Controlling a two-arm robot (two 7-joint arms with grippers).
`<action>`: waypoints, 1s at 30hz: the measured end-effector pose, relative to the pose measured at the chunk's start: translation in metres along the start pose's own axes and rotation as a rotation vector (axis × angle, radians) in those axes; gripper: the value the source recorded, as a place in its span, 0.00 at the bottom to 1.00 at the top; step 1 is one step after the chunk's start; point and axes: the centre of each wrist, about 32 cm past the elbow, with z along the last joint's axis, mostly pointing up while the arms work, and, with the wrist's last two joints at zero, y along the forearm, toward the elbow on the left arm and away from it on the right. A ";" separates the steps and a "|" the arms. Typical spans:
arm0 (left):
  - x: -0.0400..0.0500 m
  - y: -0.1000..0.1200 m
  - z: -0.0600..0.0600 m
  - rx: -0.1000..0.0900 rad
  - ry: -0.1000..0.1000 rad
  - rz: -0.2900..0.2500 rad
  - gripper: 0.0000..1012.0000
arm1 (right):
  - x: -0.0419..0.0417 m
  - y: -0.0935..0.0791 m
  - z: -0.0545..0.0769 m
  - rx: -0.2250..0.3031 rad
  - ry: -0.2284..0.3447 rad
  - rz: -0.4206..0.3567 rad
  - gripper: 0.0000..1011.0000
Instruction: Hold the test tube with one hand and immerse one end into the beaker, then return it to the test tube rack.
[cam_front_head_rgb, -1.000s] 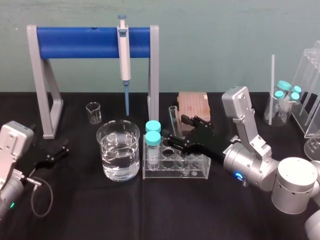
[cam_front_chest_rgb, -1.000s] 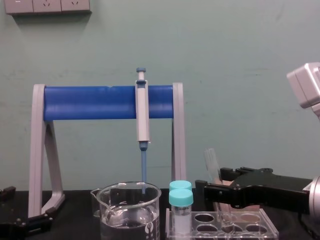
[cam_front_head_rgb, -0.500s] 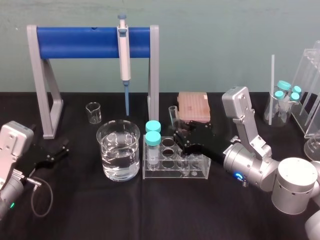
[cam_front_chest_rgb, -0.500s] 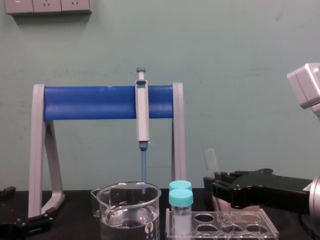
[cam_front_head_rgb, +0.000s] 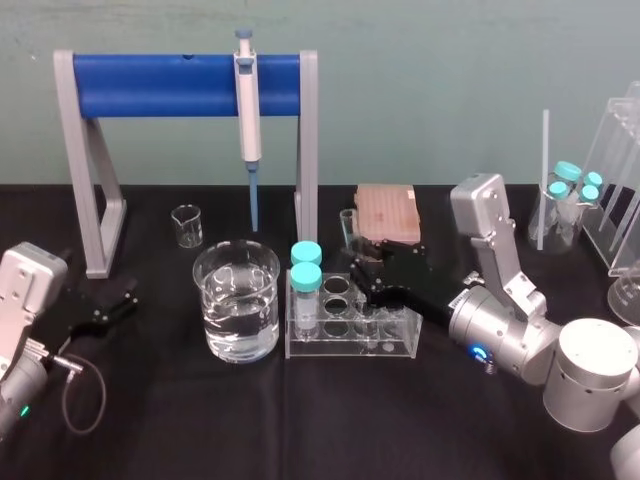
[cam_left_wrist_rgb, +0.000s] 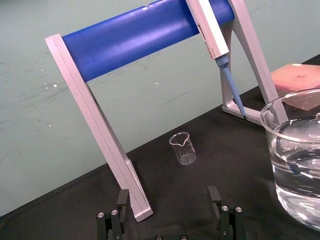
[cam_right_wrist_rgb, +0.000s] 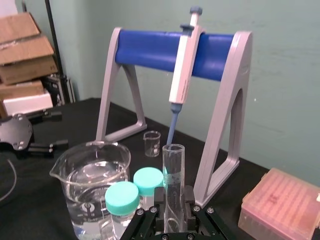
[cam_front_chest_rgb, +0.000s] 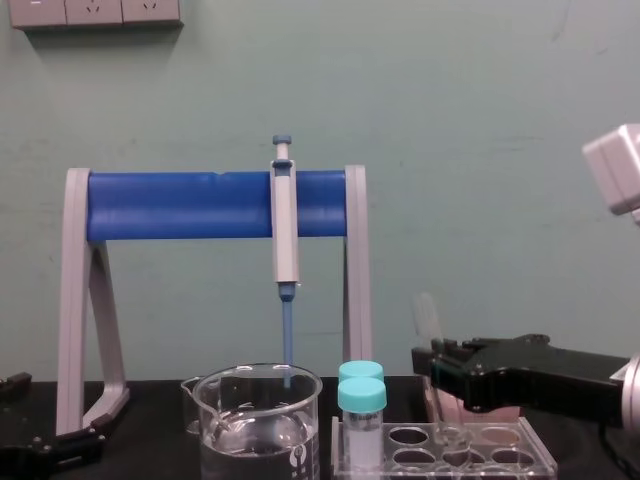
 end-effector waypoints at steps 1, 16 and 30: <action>0.0000 0.000 0.000 0.000 0.000 0.000 0.99 | -0.0001 0.000 0.000 0.006 0.002 -0.002 0.22; 0.0000 0.000 0.000 0.000 0.000 0.000 0.99 | -0.0018 -0.009 -0.005 0.091 0.025 -0.034 0.22; 0.0000 0.000 0.000 0.000 0.000 0.000 0.99 | -0.0002 -0.010 0.015 0.203 0.039 -0.026 0.22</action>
